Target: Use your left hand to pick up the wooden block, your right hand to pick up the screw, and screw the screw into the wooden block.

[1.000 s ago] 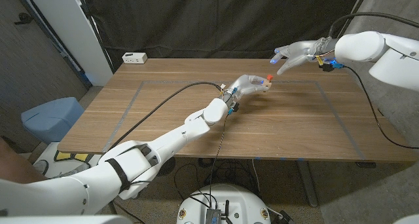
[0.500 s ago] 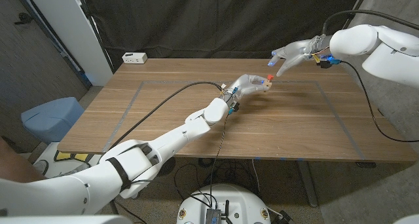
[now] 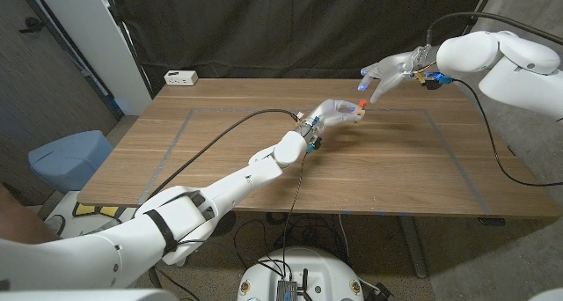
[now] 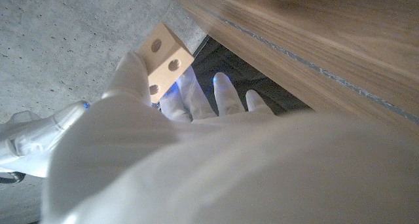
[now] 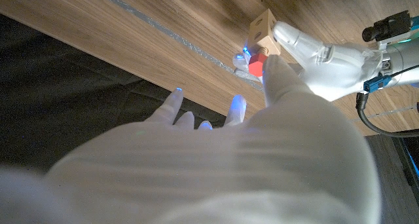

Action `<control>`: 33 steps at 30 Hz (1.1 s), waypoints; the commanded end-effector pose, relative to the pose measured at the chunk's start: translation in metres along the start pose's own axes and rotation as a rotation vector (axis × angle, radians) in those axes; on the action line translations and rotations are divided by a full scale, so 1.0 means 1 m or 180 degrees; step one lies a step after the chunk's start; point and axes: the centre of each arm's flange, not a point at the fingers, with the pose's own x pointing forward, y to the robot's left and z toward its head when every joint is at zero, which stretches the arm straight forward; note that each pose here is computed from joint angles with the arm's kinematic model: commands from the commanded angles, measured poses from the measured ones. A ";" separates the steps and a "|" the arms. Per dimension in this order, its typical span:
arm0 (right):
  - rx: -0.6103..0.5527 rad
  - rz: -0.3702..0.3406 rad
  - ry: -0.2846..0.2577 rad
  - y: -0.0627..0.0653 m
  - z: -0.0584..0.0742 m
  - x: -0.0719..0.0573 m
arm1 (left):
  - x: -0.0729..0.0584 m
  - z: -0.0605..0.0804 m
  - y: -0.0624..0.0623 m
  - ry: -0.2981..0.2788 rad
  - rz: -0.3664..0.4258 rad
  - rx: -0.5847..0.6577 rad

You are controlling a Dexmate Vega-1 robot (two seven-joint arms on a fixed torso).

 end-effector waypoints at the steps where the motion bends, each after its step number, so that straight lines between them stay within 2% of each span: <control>1: -0.0088 -0.0001 -0.0027 0.001 0.003 0.006 | 0.000 0.000 0.001 -0.0003 0.0003 0.0018; 16: -0.0083 0.0065 -0.0049 0.007 0.003 0.011 | -0.005 0.002 0.000 0.0017 0.0012 0.0052; 33: -0.0024 0.0097 -0.0039 0.014 0.000 0.010 | -0.004 0.006 -0.006 -0.0008 -0.0003 0.0058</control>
